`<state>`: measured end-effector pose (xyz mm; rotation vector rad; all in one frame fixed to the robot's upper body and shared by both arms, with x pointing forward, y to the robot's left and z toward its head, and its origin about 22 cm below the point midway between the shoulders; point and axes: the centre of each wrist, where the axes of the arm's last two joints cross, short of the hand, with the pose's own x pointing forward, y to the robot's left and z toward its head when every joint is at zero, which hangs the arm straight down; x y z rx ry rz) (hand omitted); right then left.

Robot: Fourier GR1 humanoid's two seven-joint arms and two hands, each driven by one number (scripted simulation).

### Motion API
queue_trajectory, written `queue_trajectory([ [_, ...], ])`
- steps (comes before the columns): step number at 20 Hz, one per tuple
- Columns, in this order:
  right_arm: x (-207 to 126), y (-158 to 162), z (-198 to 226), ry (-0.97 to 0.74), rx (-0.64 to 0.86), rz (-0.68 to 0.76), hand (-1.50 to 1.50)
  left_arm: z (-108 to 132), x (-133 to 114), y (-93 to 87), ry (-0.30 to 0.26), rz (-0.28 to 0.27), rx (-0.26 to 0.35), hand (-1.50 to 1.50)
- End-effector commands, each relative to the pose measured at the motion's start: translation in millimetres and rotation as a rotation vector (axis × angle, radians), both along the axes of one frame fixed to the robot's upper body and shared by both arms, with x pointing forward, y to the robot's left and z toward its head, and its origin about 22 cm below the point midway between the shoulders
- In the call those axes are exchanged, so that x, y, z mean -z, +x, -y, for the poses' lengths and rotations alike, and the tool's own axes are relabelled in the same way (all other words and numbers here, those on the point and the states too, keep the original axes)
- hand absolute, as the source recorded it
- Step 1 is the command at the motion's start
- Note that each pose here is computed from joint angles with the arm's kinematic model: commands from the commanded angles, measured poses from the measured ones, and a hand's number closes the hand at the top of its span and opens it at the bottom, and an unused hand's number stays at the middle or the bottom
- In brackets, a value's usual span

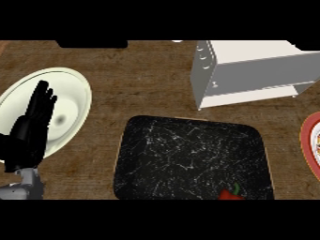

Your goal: Pick the sweet potato from the tray and place it in the tiered shelf

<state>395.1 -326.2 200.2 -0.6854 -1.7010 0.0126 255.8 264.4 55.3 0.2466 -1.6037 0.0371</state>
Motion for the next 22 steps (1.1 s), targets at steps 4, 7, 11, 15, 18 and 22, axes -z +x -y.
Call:
queue_trajectory([
  [4, -35.8, -36.6, 71.5, 0.092, 0.174, -0.038, -1.5, 1.3, 12.9, -1.3, -0.009, -0.003, -0.009, 0.0],
  [7, -29.7, -64.7, 117.8, 0.113, 0.19, -0.036, -1.5, 8.6, 10.3, -4.3, -0.012, -0.005, -0.01, 0.0],
  [11, -31.3, -103.4, 148.1, 0.117, 0.173, -0.054, -1.5, -12.9, -0.5, -15.8, -0.005, -0.007, 0.003, 0.0],
  [15, -40.0, -132.4, 192.2, 0.129, 0.137, -0.036, -1.5, -13.6, 1.7, 0.2, -0.01, -0.003, -0.008, 0.0],
  [18, -36.5, -136.7, 214.0, 0.127, 0.134, -0.02, -1.5, 7.7, 7.3, 2.2, -0.007, 0.01, 0.008, 0.0],
  [22, -30.3, -160.1, 215.0, 0.133, 0.097, -0.033, -1.5, -11.5, 1.3, -3.4, 0.005, 0.009, -0.001, 0.0],
])
